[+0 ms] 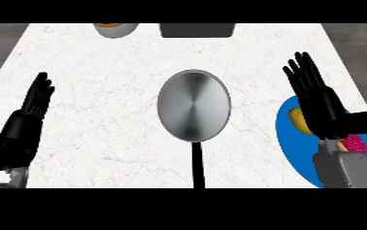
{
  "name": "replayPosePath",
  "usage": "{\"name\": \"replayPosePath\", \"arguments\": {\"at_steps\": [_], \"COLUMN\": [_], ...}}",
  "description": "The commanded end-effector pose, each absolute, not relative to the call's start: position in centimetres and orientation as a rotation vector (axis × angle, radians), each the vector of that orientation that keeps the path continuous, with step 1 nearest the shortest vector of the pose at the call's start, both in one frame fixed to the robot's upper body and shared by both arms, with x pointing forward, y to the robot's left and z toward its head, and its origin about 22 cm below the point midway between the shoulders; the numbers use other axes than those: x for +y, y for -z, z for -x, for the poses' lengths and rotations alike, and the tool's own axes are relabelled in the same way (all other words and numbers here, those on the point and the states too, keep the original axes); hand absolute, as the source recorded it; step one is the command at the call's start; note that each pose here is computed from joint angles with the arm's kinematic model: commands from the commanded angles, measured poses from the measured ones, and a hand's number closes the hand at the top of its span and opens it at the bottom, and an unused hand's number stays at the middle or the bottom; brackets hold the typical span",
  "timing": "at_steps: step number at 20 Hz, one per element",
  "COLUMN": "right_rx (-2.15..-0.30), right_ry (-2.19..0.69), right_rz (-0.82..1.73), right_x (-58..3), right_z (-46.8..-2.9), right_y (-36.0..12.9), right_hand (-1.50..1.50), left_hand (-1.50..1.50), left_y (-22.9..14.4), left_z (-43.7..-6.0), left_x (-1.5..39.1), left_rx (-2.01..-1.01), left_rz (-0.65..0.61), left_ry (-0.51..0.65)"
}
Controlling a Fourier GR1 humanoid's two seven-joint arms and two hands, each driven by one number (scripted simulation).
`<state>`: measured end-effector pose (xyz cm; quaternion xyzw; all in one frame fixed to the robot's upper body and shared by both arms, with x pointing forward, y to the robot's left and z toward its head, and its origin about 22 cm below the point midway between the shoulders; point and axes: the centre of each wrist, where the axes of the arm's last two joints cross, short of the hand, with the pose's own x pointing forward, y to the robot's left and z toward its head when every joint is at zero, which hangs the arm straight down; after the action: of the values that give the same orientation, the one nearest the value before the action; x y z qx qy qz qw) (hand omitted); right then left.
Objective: Pick the cupcake from the plate and place it in the pan
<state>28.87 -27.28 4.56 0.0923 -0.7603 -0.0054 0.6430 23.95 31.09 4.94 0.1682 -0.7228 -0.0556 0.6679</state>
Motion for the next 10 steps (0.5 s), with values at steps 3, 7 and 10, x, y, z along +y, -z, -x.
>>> {"name": "replayPosePath", "arguments": {"at_steps": [3, 7, 10], "right_rx": [-1.881, -1.789, -1.980], "right_ry": [-0.162, -0.485, -0.466], "right_rz": [-0.373, -0.075, 0.010], "right_x": [-35.4, -42.4, -47.3], "right_z": [-29.4, -27.9, -24.5], "right_y": [-9.4, -13.6, -13.9], "right_hand": [1.50, 1.50, 1.50], "left_hand": [0.00, 0.00, 0.00], "left_y": [-5.5, -4.9, -5.2], "left_z": [-25.6, -25.6, -25.7], "left_x": [29.6, 27.8, 28.1], "left_rx": [-1.615, -1.545, -1.530], "left_rz": [-0.290, -0.150, -0.134], "left_ry": [0.039, -0.065, -0.088]}}
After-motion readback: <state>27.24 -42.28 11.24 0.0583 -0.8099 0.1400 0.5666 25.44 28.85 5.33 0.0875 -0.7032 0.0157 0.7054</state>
